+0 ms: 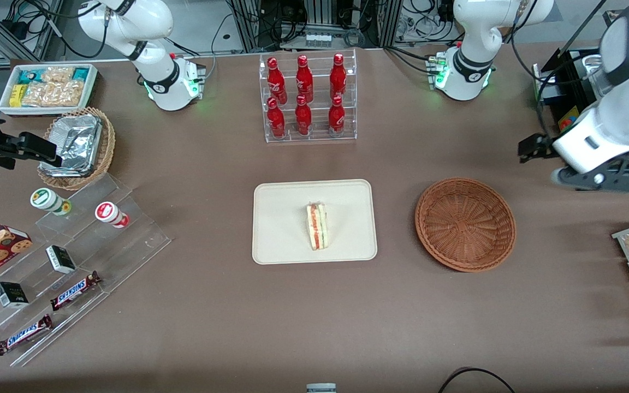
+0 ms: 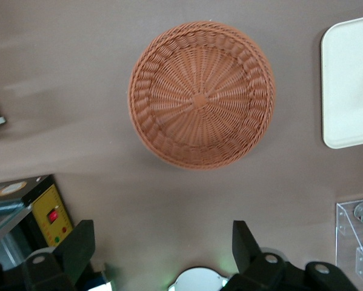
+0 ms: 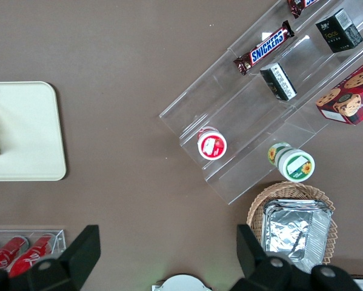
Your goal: Place sandwich from basket to tray
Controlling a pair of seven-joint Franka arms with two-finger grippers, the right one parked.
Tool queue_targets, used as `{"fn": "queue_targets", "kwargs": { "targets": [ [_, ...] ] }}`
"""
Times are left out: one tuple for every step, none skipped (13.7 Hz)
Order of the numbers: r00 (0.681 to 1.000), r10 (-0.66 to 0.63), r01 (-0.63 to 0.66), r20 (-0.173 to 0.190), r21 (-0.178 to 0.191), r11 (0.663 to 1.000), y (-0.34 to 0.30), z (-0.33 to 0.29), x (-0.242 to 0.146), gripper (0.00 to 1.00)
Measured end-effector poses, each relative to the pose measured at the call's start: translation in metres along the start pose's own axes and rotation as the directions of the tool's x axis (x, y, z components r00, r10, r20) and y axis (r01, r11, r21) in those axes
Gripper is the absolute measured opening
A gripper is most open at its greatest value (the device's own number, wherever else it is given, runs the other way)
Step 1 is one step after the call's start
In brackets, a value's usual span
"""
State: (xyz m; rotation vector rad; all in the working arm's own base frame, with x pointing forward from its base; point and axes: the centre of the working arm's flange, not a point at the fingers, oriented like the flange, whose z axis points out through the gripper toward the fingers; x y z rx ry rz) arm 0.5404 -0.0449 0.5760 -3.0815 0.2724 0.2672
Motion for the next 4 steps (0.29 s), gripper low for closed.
{"fn": "queue_targets", "kwargs": {
  "targets": [
    [1.0,-0.006,0.006,-0.01,0.0,1.0,-0.005,-0.008,-0.007,1.0],
    [1.0,-0.014,0.014,-0.023,0.0,1.0,-0.01,-0.016,-0.012,1.0],
    [0.999,-0.023,0.023,-0.032,-0.001,1.0,-0.014,-0.021,-0.016,1.0],
    [0.999,-0.028,0.028,-0.038,-0.001,1.0,-0.018,-0.023,-0.018,1.0]
  ]
}}
